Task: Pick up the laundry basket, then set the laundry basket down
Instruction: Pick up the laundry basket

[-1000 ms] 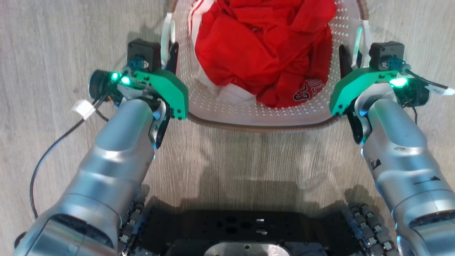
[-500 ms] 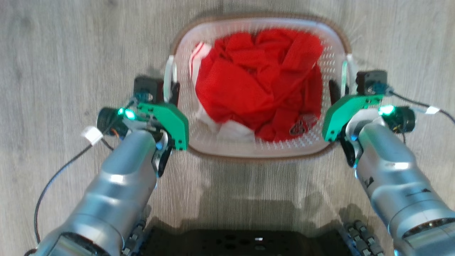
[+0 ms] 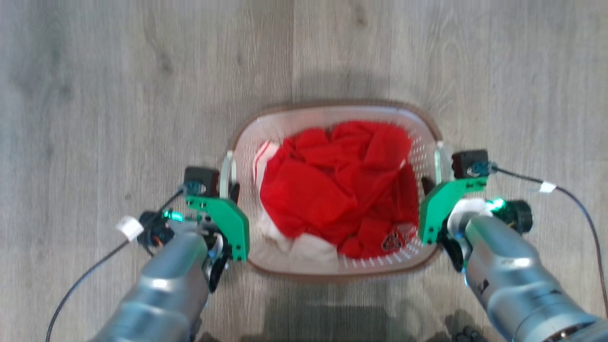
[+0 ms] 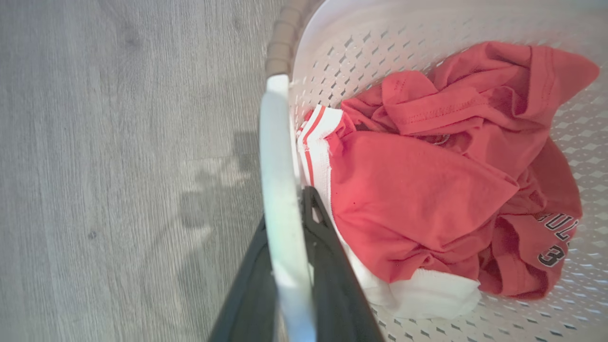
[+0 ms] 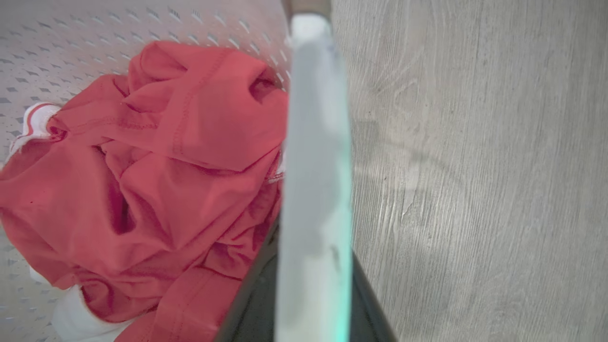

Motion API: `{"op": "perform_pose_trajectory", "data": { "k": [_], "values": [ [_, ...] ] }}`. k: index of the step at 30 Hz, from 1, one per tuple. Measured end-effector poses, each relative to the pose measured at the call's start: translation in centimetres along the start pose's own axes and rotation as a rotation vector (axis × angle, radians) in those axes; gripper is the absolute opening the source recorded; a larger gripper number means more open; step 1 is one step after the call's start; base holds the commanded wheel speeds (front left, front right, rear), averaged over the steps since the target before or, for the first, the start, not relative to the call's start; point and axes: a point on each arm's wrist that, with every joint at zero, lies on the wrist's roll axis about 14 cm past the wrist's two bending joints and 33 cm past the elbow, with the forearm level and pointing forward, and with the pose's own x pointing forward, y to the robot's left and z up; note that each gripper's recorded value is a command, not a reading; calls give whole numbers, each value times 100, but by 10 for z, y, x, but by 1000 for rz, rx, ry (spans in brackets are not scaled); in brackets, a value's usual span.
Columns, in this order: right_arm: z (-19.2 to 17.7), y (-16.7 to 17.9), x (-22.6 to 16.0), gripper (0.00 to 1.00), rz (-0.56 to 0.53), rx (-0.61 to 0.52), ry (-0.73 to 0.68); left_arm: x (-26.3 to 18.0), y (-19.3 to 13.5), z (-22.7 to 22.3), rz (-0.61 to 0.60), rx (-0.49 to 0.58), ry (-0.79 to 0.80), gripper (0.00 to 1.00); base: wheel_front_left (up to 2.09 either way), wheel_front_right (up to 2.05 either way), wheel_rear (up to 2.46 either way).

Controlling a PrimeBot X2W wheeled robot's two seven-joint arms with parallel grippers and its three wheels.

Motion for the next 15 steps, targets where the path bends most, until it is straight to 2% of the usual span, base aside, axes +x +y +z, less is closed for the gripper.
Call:
{"op": "perform_pose_trajectory", "data": {
  "k": [15],
  "values": [
    [-34, 26, -64, 0, 26, -20, 74, -62, -17, -34, 18, -44, 26, 0, 0, 0, 0]
  ]
}}
